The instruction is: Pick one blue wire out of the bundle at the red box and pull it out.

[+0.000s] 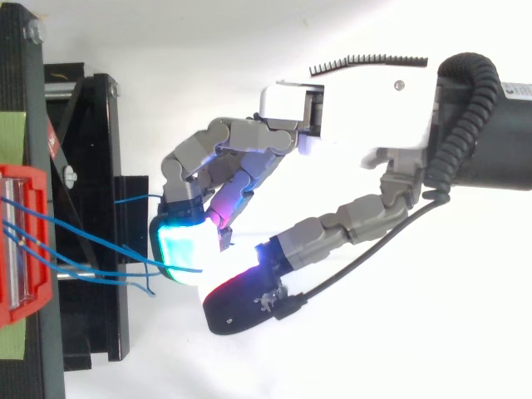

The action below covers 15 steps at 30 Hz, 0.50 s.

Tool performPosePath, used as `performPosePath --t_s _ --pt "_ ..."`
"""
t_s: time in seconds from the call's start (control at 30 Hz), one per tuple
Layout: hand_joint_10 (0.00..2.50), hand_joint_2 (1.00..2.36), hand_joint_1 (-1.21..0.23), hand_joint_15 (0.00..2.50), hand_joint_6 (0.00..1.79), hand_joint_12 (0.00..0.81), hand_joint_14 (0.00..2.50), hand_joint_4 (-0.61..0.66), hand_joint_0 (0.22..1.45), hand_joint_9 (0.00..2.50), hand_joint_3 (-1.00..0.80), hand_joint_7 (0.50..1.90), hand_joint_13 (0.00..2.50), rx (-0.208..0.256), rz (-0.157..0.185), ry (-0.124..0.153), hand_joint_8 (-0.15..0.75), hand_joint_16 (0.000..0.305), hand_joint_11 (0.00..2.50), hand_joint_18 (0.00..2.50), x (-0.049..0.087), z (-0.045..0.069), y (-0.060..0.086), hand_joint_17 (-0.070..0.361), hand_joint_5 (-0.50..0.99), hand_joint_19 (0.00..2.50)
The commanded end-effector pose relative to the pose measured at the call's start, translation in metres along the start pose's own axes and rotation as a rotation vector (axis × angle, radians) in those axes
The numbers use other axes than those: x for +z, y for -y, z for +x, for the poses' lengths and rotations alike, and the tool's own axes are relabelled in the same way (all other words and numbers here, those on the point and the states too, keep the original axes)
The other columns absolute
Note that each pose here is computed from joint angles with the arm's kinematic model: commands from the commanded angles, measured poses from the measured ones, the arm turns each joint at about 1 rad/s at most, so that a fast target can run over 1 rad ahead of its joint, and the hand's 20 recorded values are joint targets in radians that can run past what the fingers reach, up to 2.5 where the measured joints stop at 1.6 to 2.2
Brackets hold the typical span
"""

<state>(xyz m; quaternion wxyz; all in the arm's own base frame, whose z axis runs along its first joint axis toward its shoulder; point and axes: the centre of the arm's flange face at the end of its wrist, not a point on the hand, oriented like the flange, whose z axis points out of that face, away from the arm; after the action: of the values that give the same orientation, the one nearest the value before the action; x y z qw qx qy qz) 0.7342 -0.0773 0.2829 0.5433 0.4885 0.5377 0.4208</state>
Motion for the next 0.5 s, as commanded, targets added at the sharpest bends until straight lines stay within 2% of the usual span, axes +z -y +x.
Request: performPosePath --t_s 0.0,0.47 --pt "0.01 1.23 -0.8 0.32 0.86 0.431 0.01 -0.13 0.54 0.95 0.0 1.1 0.58 0.0 0.0 0.0 0.29 0.068 0.5 0.38 0.0 0.0 0.0001 0.154 -0.08 0.19" --pt "0.01 1.24 -0.8 0.32 0.86 0.431 0.01 -0.12 0.54 0.95 -0.01 1.12 0.58 0.0 -0.001 0.0 0.289 0.068 0.51 0.38 0.0002 0.0 -0.0006 0.154 -0.08 0.19"
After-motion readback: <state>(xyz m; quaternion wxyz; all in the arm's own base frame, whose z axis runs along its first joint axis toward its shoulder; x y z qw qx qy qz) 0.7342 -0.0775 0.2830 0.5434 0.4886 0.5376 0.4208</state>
